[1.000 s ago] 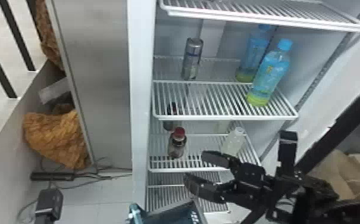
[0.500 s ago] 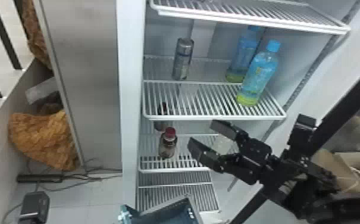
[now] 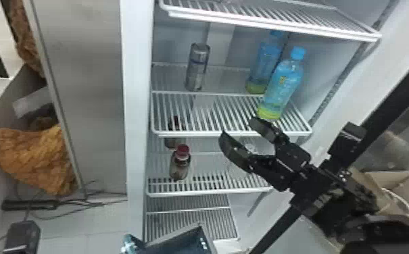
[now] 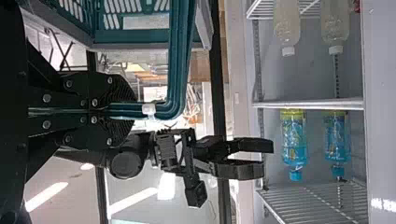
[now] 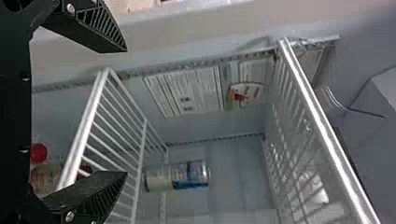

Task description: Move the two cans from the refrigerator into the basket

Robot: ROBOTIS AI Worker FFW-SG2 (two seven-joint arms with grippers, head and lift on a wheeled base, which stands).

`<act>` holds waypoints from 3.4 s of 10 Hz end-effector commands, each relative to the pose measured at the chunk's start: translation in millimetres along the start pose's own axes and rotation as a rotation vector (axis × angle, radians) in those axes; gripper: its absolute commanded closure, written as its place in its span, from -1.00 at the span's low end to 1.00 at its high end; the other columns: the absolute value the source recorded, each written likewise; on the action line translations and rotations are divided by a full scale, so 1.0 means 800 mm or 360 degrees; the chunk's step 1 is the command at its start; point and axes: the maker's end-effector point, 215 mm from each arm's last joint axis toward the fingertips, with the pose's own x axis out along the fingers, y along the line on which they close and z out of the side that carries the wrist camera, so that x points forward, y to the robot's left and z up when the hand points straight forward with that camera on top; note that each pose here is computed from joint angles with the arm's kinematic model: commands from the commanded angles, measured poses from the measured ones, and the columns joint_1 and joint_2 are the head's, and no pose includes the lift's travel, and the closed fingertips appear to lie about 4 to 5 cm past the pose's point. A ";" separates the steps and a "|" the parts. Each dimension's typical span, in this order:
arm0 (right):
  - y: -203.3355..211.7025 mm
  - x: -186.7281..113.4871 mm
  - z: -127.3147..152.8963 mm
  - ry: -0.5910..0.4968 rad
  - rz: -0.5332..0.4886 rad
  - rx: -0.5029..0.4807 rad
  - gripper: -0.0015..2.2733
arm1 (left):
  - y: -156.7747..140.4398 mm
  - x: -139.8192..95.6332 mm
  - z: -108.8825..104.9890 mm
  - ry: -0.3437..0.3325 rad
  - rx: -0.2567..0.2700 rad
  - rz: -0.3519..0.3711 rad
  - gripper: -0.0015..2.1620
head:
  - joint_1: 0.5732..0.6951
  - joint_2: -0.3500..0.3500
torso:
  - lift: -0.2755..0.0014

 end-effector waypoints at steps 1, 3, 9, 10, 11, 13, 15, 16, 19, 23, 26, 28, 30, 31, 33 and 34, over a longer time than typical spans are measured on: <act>-0.013 0.001 0.005 -0.0035 -0.0048 -0.0013 -0.91 | 0.000 0.000 -0.002 0.0009 -0.0004 0.0002 0.11 | 1.00 -0.79 | 0.74; -0.031 0.007 0.008 -0.0060 -0.0102 -0.0016 -0.91 | 0.000 0.000 -0.002 0.0017 0.0000 0.0004 0.11 | 1.00 -0.84 | 0.74; -0.066 0.065 0.006 -0.0121 -0.0163 0.0014 -0.91 | -0.001 0.002 -0.003 0.0036 0.0011 0.0007 0.11 | 1.00 -0.82 | 0.74; -0.072 0.076 0.010 -0.0132 -0.0176 0.0010 -0.91 | 0.000 0.001 -0.003 0.0037 0.0012 0.0009 0.11 | 1.00 -0.80 | 0.74; -0.075 0.087 0.013 -0.0145 -0.0176 0.0007 -0.91 | 0.000 0.001 -0.003 0.0037 0.0012 0.0009 0.11 | 1.00 -0.79 | 0.74; -0.080 0.103 0.014 -0.0151 -0.0189 0.0018 -0.91 | 0.001 0.001 -0.003 0.0038 0.0012 0.0015 0.11 | 1.00 -0.75 | 0.74; -0.087 0.120 -0.001 -0.0111 -0.0206 0.0021 -0.91 | 0.001 0.001 -0.002 0.0034 0.0012 0.0016 0.11 | 1.00 -0.72 | 0.74; -0.089 0.128 -0.003 -0.0106 -0.0218 0.0030 -0.91 | 0.001 0.000 -0.002 0.0035 0.0012 0.0016 0.11 | 1.00 -0.71 | 0.74; -0.091 0.155 0.004 -0.0127 -0.0242 0.0027 -0.90 | 0.001 -0.001 -0.002 0.0032 0.0013 0.0017 0.11 | 1.00 -0.67 | 0.74; -0.099 0.177 0.009 -0.0122 -0.0320 0.0005 -0.90 | 0.001 -0.002 -0.002 0.0029 0.0010 0.0016 0.11 | 1.00 -0.60 | 0.74; -0.111 0.201 0.005 -0.0098 -0.0339 0.0019 -0.91 | 0.001 -0.001 -0.001 0.0029 0.0013 0.0021 0.11 | 1.00 -0.58 | 0.74; -0.113 0.220 0.008 -0.0082 -0.0341 0.0005 -0.91 | 0.000 0.000 0.001 0.0032 0.0021 0.0019 0.11 | 1.00 -0.56 | 0.74; -0.124 0.231 0.013 -0.0070 -0.0371 -0.0019 -0.91 | 0.001 0.000 0.000 0.0034 0.0016 0.0018 0.11 | 1.00 -0.53 | 0.74; -0.129 0.235 0.015 -0.0064 -0.0385 -0.0031 -0.91 | 0.002 0.000 0.000 0.0034 0.0012 0.0020 0.11 | 1.00 -0.53 | 0.74; -0.133 0.251 0.010 -0.0031 -0.0390 -0.0043 -0.91 | 0.001 0.000 0.001 0.0034 0.0016 0.0020 0.11 | 1.00 -0.53 | 0.74; -0.134 0.258 0.010 -0.0019 -0.0391 -0.0052 -0.91 | 0.002 0.001 0.000 0.0036 0.0012 0.0018 0.11 | 1.00 -0.52 | 0.74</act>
